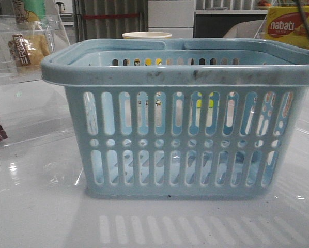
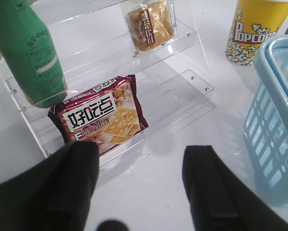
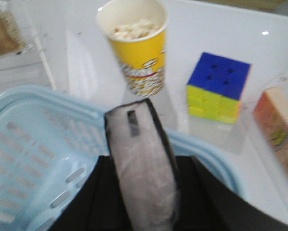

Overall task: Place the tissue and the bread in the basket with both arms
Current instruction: 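Carry the tissue pack over the blue basket and release it inside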

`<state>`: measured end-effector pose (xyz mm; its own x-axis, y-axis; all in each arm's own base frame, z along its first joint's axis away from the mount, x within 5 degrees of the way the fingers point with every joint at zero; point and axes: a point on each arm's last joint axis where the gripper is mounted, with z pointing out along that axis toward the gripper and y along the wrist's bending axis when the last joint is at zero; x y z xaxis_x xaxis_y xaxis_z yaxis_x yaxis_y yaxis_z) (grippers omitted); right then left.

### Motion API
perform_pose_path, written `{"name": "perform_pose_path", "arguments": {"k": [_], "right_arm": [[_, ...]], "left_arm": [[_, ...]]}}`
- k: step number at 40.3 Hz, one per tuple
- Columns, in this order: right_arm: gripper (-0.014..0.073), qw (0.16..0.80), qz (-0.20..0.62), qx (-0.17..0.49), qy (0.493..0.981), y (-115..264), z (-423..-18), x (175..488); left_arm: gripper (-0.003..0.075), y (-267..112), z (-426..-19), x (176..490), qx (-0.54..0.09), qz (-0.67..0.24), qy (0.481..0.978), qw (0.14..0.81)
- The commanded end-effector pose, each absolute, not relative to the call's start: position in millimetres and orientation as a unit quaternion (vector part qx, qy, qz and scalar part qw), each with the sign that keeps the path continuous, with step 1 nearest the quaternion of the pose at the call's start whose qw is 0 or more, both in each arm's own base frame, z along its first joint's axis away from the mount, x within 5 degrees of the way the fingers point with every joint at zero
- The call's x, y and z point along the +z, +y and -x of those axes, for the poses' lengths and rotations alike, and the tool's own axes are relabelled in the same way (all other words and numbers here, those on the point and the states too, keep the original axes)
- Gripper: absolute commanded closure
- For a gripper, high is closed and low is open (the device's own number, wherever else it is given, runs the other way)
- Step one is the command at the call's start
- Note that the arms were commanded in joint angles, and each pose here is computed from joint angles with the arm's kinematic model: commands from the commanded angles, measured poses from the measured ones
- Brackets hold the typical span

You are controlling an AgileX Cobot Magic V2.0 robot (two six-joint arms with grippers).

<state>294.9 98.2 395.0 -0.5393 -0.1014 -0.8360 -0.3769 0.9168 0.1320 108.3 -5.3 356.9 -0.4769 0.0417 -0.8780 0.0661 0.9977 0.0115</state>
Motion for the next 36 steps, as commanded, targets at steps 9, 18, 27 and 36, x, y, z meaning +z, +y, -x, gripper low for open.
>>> {"name": "perform_pose_path", "arguments": {"k": [9, 18, 27, 36], "right_arm": [[0.0285, 0.434, 0.200, 0.181, 0.860, 150, -293, 366], [0.0039, 0.405, 0.201, 0.175, 0.875, 156, -307, 344], [0.0025, 0.420, 0.212, 0.167, 0.867, 149, -293, 362], [0.0025, 0.468, 0.259, 0.157, 0.830, 132, -240, 399]], "left_arm": [[0.0267, -6, -112, 371, -0.020, -0.028, 0.835, 0.549], [0.0267, -6, -112, 371, -0.020, -0.028, 0.835, 0.549], [0.0267, -6, -112, 371, -0.020, -0.028, 0.835, 0.549], [0.0267, -6, -112, 371, -0.020, -0.028, 0.835, 0.549]]}}
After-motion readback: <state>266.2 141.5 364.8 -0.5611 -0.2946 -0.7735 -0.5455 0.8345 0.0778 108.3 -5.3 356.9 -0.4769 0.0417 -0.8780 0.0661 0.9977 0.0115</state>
